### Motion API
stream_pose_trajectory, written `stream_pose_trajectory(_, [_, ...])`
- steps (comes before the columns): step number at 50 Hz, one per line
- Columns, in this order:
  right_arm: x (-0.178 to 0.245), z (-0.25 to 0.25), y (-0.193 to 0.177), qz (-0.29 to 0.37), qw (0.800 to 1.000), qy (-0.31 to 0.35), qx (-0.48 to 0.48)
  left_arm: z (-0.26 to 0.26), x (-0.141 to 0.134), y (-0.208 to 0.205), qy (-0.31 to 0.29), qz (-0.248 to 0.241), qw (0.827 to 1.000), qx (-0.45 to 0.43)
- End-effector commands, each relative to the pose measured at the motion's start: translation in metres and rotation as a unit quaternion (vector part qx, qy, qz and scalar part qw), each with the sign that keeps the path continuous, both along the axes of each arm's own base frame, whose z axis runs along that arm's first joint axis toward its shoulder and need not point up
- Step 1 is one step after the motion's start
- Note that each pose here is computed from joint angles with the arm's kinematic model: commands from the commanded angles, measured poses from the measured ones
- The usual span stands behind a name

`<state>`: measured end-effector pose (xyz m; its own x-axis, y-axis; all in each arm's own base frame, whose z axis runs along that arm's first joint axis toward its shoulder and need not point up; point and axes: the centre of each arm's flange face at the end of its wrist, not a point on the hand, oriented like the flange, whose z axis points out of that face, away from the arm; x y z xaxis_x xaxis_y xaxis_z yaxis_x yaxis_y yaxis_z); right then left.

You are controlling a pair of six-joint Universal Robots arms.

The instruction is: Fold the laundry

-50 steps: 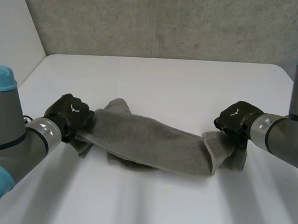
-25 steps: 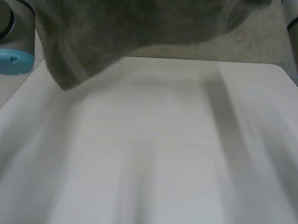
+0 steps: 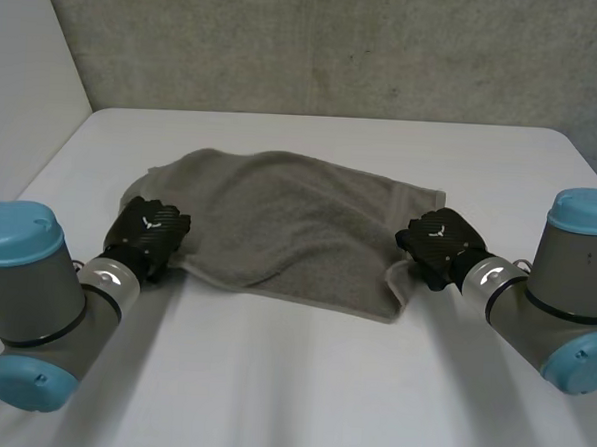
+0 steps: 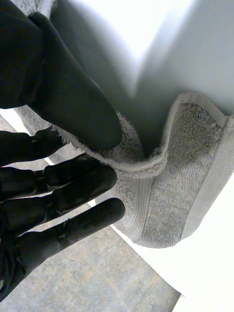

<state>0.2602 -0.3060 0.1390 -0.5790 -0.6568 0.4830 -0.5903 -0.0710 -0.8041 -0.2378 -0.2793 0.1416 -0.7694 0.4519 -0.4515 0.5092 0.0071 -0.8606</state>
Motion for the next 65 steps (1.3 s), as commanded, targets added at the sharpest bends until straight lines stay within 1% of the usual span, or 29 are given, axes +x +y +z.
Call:
stream_pose_trajectory(1, [-0.009, 0.013, 0.008, -0.012, 1.000, -0.009, -0.007, 0.010, 0.000, -0.001, -0.001, 0.000, 1.000, -0.016])
stream_pose_trajectory(10, [-0.013, 0.015, 0.027, -0.004, 0.998, -0.017, -0.053, 0.009, 0.000, -0.001, 0.001, 0.000, 1.000, -0.014])
stream_pose_trajectory(15, [-0.010, 0.006, 0.039, 0.021, 0.997, -0.014, -0.067, 0.009, 0.000, -0.001, 0.001, 0.000, 1.000, -0.014])
stream_pose_trajectory(17, [-0.013, -0.002, 0.048, 0.038, 0.996, 0.007, -0.075, 0.009, 0.000, -0.001, 0.001, 0.001, 1.000, -0.014])
stream_pose_trajectory(18, [-0.013, -0.002, 0.048, 0.038, 0.996, 0.007, -0.075, 0.009, 0.000, -0.001, 0.001, 0.001, 1.000, -0.014])
stream_pose_trajectory(20, [-0.014, -0.008, 0.059, 0.064, 0.993, 0.037, -0.095, 0.009, 0.000, -0.001, 0.001, 0.001, 1.000, -0.014])
stream_pose_trajectory(21, [-0.014, -0.008, 0.059, 0.064, 0.993, 0.038, -0.095, 0.009, 0.000, -0.001, 0.001, 0.001, 1.000, -0.014])
stream_pose_trajectory(25, [-0.015, -0.018, 0.071, 0.098, 0.985, 0.074, -0.124, 0.009, 0.000, -0.001, 0.001, 0.001, 1.000, -0.014])
stream_pose_trajectory(31, [-0.015, -0.029, 0.078, 0.111, 0.978, 0.097, -0.145, 0.009, 0.000, -0.001, 0.001, 0.001, 1.000, -0.014])
stream_pose_trajectory(33, [-0.016, -0.032, 0.078, 0.115, 0.974, 0.109, -0.164, 0.009, 0.000, -0.001, 0.001, 0.001, 1.000, -0.014])
stream_pose_trajectory(34, [-0.016, -0.032, 0.078, 0.115, 0.974, 0.109, -0.165, 0.009, 0.000, -0.001, 0.001, 0.001, 1.000, -0.014])
stream_pose_trajectory(36, [-0.016, -0.031, 0.076, 0.115, 0.967, 0.122, -0.190, 0.009, 0.000, -0.001, 0.001, 0.001, 1.000, -0.014])
stream_pose_trajectory(40, [-0.015, -0.027, 0.075, 0.114, 0.964, 0.123, -0.205, 0.008, 0.000, -0.001, 0.000, 0.001, 1.000, -0.014])
stream_pose_trajectory(45, [-0.020, -0.014, 0.067, 0.088, 0.968, 0.096, -0.213, 0.009, 0.001, -0.001, 0.000, 0.002, 1.000, -0.014])
stream_pose_trajectory(47, [-0.034, 0.003, 0.051, 0.037, 0.979, 0.048, -0.195, 0.008, 0.001, -0.001, 0.000, 0.002, 1.000, -0.013])
stream_pose_trajectory(48, [-0.034, 0.003, 0.051, 0.036, 0.979, 0.047, -0.195, 0.007, 0.001, -0.001, 0.000, 0.002, 1.000, -0.012])
stream_pose_trajectory(49, [-0.042, 0.013, 0.043, 0.004, 0.984, 0.004, -0.179, 0.007, 0.001, -0.001, 0.000, 0.002, 1.000, -0.012])
stream_pose_trajectory(50, [-0.042, 0.013, 0.043, 0.003, 0.984, 0.003, -0.178, 0.006, 0.001, -0.001, -0.001, 0.002, 1.000, -0.011])
stream_pose_trajectory(52, [-0.056, 0.030, 0.030, -0.063, 0.986, -0.093, -0.127, 0.006, 0.001, -0.002, -0.002, 0.002, 1.000, -0.011])
stream_pose_trajectory(53, [-0.056, 0.030, 0.030, -0.064, 0.985, -0.093, -0.127, 0.005, 0.001, -0.002, -0.002, 0.002, 1.000, -0.013])
stream_pose_trajectory(55, [-0.065, 0.034, 0.025, -0.110, 0.979, -0.164, -0.048, 0.004, 0.001, -0.003, -0.003, 0.002, 1.000, -0.017])
stream_pose_trajectory(56, [-0.065, 0.034, 0.025, -0.110, 0.979, -0.164, -0.047, 0.004, 0.001, -0.004, -0.004, 0.002, 1.000, -0.023])
stream_pose_trajectory(57, [-0.069, 0.034, 0.024, -0.128, 0.974, -0.185, -0.008, 0.004, 0.001, -0.004, -0.004, 0.002, 1.000, -0.023])
stream_pose_trajectory(58, [-0.069, 0.034, 0.024, -0.128, 0.974, -0.185, -0.008, 0.002, 0.001, -0.005, -0.004, 0.001, 1.000, -0.026])
stream_pose_trajectory(60, [-0.077, 0.032, 0.020, -0.158, 0.964, -0.207, 0.048, -0.001, 0.001, -0.006, -0.005, 0.002, 1.000, -0.029])
stream_pose_trajectory(61, [-0.077, 0.032, 0.020, -0.158, 0.964, -0.207, 0.049, -0.003, 0.000, -0.006, -0.008, 0.000, 0.999, -0.033])
stream_pose_trajectory(63, [-0.089, 0.031, 0.014, -0.184, 0.958, -0.207, 0.077, -0.004, 0.000, -0.006, -0.011, -0.001, 0.999, -0.038])
stream_pose_trajectory(65, [-0.093, 0.030, 0.013, -0.193, 0.955, -0.207, 0.085, -0.005, 0.001, -0.008, -0.016, 0.000, 0.999, -0.043])
